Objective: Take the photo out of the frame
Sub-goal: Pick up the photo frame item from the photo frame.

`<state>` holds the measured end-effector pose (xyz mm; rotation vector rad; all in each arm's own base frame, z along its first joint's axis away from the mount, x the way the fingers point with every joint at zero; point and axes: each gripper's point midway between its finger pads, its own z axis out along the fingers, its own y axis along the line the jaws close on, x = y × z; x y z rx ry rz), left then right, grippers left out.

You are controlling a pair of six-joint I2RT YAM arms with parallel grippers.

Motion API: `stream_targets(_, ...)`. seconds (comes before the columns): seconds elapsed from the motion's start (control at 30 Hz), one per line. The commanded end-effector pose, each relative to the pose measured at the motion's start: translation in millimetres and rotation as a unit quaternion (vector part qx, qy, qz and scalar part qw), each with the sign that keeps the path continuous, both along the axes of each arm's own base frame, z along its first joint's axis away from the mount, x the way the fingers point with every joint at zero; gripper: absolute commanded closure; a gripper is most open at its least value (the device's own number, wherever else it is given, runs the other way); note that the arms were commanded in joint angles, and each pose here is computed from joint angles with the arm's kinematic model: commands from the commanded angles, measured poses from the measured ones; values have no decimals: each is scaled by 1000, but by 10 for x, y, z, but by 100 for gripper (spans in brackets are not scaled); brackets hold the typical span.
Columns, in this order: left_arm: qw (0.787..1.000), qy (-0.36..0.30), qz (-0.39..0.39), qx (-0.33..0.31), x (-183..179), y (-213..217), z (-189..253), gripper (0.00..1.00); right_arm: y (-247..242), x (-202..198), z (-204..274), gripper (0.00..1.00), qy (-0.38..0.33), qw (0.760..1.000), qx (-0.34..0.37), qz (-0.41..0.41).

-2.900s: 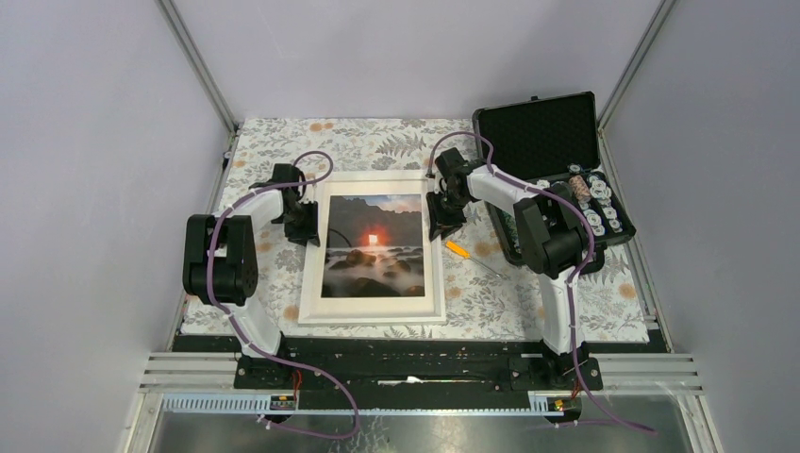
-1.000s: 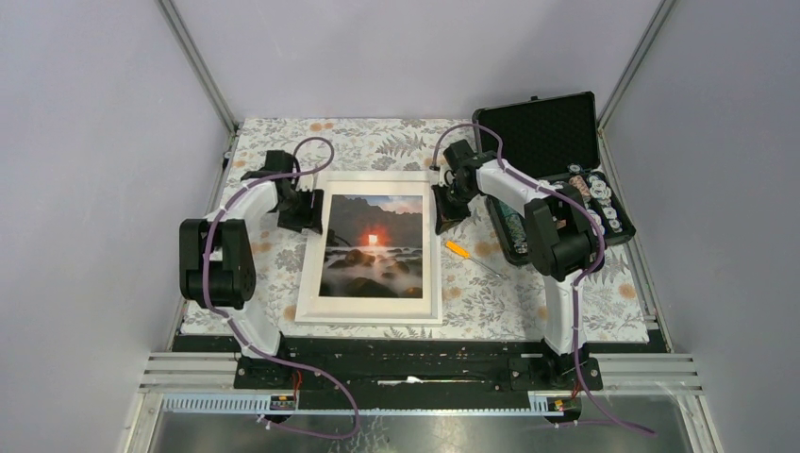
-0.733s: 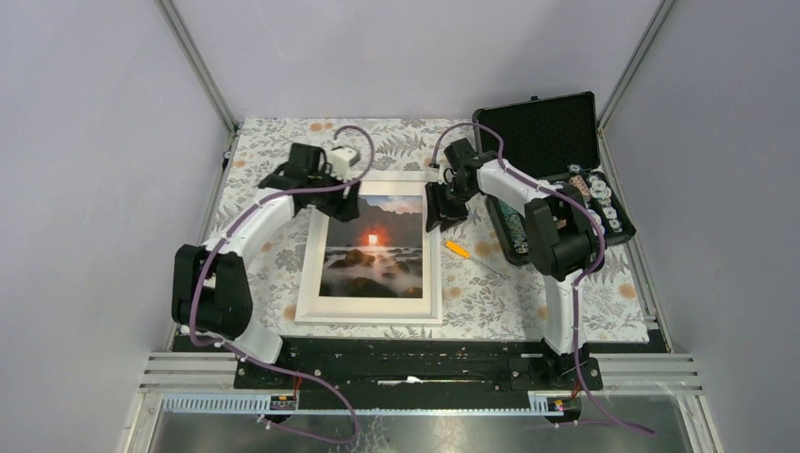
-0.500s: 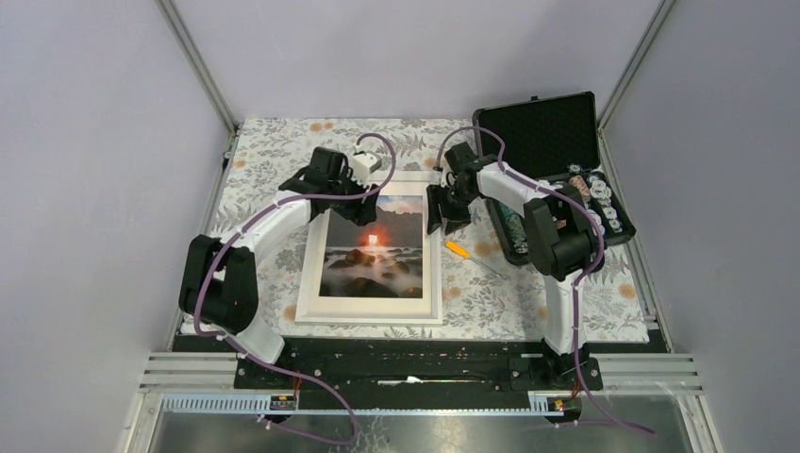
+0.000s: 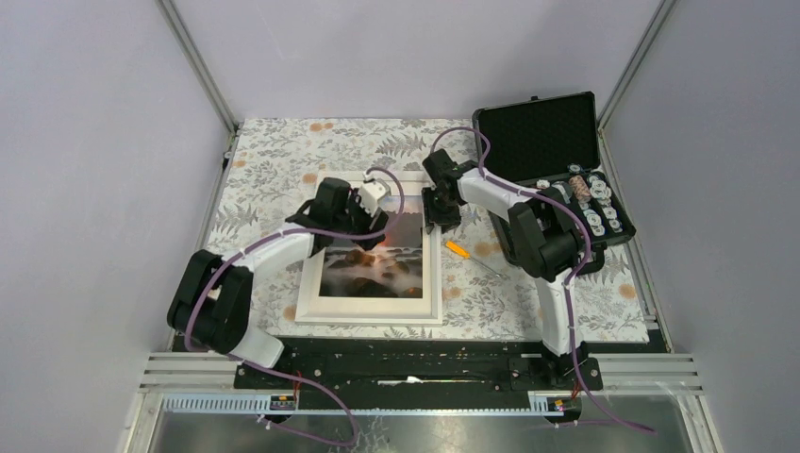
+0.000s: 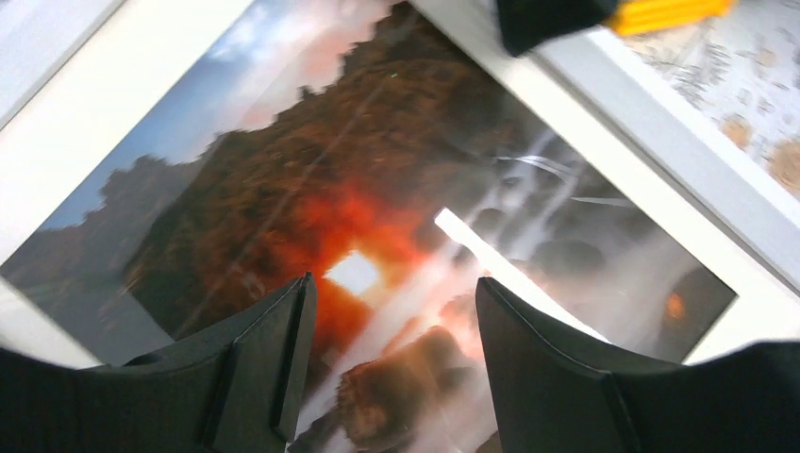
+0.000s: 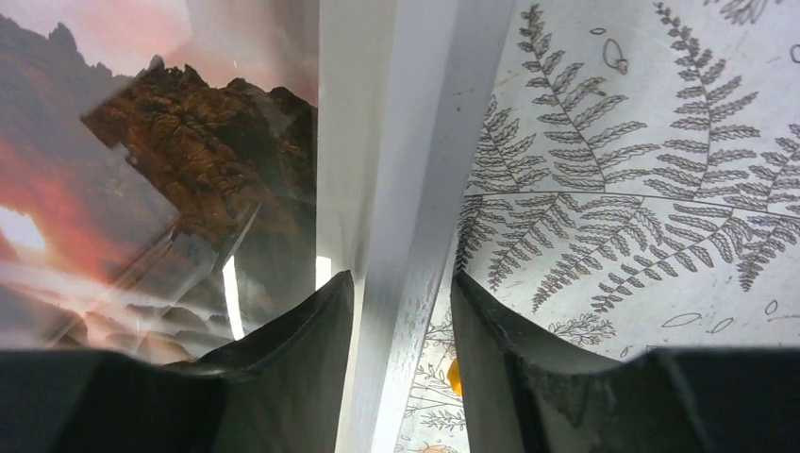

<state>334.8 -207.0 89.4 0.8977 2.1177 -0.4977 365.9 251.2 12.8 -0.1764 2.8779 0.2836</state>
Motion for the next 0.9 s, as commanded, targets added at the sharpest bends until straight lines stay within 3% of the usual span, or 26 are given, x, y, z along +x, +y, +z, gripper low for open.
stream_targets(0.0,984,-131,-112,-48,-102,-423,365,32,-157,-38,-276,52,19,998,-49,-34)
stream_targets(0.07,977,-143,-153,-39,-234,-551,256,32,-90,-80,-303,58,32,999,-32,-27)
stream_targets(0.23,961,-158,-226,-19,-432,-839,73,34,15,-67,-172,98,31,999,-5,-19)
stream_targets(0.27,958,-162,-236,-17,-461,-897,68,36,34,-54,-105,100,26,999,2,-19)
stream_targets(0.6,943,-156,-294,28,-633,-1217,-293,49,79,-120,247,100,16,999,36,-26)
stream_targets(0.87,946,-114,-293,83,-582,-1158,-647,51,137,-94,569,100,-10,998,64,-16)
